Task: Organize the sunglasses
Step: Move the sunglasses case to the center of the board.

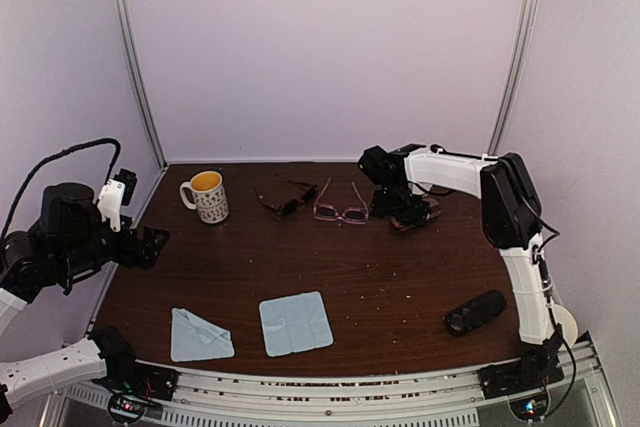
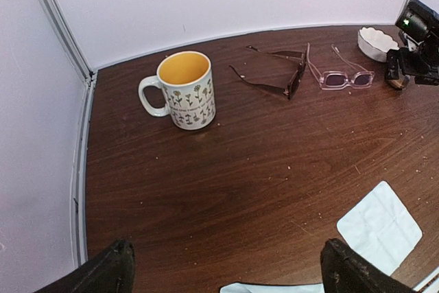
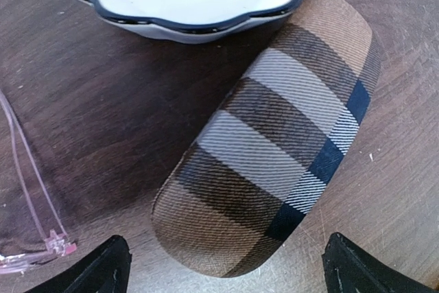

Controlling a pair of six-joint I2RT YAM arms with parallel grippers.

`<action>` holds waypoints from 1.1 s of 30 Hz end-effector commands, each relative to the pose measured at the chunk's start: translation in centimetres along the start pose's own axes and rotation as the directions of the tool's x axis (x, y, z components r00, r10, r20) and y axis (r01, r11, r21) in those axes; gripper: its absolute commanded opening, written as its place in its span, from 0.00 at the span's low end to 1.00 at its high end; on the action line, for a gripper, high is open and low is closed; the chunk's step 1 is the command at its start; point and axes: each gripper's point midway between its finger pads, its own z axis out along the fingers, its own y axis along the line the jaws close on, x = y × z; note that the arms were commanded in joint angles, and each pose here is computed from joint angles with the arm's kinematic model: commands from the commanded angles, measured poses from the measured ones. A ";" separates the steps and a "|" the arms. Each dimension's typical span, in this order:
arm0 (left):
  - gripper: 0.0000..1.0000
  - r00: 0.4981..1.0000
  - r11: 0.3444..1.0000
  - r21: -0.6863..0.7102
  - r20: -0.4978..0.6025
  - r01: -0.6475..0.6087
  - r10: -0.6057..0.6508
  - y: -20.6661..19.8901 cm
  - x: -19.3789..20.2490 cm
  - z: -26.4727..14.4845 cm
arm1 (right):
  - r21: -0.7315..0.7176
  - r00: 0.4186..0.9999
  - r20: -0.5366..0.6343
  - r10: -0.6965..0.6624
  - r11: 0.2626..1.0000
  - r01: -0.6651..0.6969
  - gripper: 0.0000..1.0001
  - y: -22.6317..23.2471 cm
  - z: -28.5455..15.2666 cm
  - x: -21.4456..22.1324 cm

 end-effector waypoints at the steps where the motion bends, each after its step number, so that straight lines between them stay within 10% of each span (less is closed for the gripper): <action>1: 0.98 0.998 1.000 0.021 0.057 0.004 -0.005 -0.4 -1.2 -0.2 | 0.105 0.999 -0.009 0.031 0.994 -0.030 1.00 -1.8 0.8 -0.5; 16: 0.98 0.998 1.000 0.022 0.070 0.007 -0.009 -0.3 -1.3 -0.4 | 0.149 1.000 -0.005 -0.019 0.989 0.020 0.79 -5.3 1.8 -0.4; 33: 0.98 0.998 1.000 0.021 0.055 0.001 -0.002 -0.4 -1.1 -0.1 | 0.088 0.993 -0.013 -0.114 0.989 0.115 0.94 -5.5 2.6 -1.8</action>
